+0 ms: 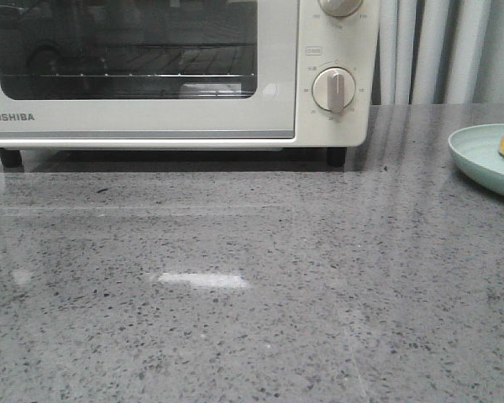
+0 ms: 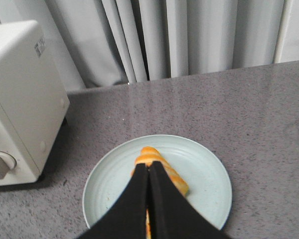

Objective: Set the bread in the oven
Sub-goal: 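Move the left gripper down onto the toaster oven door handle, then pull the door handle down with the left gripper to open the oven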

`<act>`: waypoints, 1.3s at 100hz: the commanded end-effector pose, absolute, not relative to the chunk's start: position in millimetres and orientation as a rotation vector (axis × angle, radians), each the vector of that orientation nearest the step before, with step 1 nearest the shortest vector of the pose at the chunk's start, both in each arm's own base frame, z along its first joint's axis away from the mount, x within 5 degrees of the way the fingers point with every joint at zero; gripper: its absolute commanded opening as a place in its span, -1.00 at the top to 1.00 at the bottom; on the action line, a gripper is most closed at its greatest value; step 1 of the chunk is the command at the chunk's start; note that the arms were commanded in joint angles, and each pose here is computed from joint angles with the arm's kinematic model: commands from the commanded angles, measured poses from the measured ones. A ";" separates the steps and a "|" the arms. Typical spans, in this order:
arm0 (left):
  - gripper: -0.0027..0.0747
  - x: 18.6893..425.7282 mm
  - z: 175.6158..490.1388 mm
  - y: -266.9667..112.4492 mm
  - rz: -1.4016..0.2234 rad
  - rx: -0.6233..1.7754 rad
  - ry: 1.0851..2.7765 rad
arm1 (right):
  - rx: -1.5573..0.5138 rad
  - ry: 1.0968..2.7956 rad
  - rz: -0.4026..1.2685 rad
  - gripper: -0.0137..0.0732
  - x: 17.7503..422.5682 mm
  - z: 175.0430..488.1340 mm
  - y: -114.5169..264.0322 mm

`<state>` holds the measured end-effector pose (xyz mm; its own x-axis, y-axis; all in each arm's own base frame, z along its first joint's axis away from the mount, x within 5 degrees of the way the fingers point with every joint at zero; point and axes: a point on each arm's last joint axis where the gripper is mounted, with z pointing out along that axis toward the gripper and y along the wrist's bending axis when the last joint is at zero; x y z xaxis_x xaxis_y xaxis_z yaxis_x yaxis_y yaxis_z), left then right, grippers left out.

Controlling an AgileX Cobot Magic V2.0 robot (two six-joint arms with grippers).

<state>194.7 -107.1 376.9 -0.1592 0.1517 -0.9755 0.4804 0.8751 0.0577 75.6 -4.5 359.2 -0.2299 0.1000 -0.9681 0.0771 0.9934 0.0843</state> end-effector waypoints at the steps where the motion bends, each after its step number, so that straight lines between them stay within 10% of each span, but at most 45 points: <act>1: 0.99 195.0 399.1 -110.3 -0.344 0.464 1.611 | 0.075 1.751 -0.030 0.86 80.8 390.8 -5.3; 50: 0.99 205.6 394.0 -116.9 -0.349 0.466 1.604 | 0.038 1.841 -0.029 0.86 129.1 478.3 -5.3; 130: 0.99 238.3 372.0 -133.8 -0.309 0.502 1.859 | 0.017 1.844 -0.003 0.86 132.6 484.0 -2.9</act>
